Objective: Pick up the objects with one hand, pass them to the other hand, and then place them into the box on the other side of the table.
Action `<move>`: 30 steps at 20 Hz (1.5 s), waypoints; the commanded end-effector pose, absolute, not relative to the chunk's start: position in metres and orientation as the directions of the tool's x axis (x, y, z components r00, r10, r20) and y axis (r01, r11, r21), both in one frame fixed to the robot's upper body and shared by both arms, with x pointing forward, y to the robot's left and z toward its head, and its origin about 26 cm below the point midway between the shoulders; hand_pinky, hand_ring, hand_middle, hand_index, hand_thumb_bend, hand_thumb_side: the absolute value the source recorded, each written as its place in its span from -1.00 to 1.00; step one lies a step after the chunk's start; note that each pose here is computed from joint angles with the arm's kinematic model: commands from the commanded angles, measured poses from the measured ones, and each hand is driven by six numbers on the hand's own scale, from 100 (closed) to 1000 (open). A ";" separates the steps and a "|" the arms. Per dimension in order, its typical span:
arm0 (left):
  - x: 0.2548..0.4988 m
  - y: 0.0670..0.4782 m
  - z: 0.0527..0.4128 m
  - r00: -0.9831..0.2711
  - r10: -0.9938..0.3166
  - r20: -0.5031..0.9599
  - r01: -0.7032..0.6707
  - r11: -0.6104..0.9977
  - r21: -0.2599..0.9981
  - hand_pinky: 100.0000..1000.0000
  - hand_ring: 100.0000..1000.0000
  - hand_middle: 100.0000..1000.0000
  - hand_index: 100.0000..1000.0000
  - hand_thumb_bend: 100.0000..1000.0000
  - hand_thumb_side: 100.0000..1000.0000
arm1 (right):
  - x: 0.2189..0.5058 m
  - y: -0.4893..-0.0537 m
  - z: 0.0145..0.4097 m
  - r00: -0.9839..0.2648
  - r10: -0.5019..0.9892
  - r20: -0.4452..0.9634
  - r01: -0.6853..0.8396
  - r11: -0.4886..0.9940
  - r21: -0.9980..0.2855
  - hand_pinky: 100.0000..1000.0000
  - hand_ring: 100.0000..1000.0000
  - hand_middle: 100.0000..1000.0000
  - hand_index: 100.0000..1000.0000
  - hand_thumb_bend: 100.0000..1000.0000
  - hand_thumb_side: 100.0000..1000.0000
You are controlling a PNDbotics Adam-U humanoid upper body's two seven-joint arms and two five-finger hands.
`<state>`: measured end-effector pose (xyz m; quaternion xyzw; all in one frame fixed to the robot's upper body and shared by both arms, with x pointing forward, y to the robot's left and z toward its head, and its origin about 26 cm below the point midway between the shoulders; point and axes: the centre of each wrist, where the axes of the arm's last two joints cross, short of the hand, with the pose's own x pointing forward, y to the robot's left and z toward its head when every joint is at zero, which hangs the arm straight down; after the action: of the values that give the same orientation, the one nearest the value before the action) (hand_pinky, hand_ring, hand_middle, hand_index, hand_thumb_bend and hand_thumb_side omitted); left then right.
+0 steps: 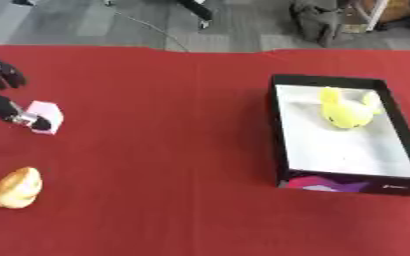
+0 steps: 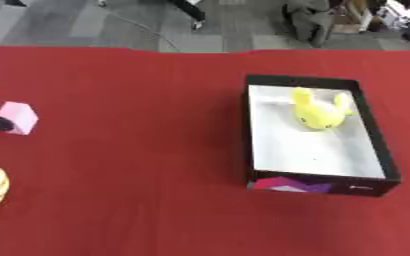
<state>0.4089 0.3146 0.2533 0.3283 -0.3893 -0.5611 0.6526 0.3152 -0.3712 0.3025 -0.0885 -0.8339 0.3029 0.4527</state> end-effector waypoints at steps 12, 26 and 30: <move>0.329 0.347 0.260 0.437 -0.898 0.056 0.502 0.296 0.813 0.88 0.79 0.58 0.74 0.60 -0.35 | 0.309 -0.373 0.313 -0.556 0.477 0.680 -0.092 0.778 -0.621 0.99 1.00 0.56 1.00 -1.00 -0.19; 0.323 0.329 0.240 0.370 -0.922 0.119 0.473 0.297 0.829 0.78 0.64 0.44 0.61 0.37 -0.47 | 0.311 -0.372 0.307 -0.534 0.491 0.688 -0.093 0.775 -0.625 0.99 1.00 0.54 1.00 -1.00 -0.18; 0.324 0.323 0.237 0.349 -0.924 0.157 0.448 0.312 0.838 0.77 0.62 0.43 0.64 0.31 -0.46 | 0.311 -0.371 0.307 -0.531 0.495 0.688 -0.097 0.771 -0.630 0.99 1.00 0.54 1.00 -1.00 -0.18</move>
<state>0.3249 0.3238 0.2255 0.3897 -0.3918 -0.4985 0.6679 0.3152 -0.3711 0.2949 -0.1076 -0.8146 0.3069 0.4803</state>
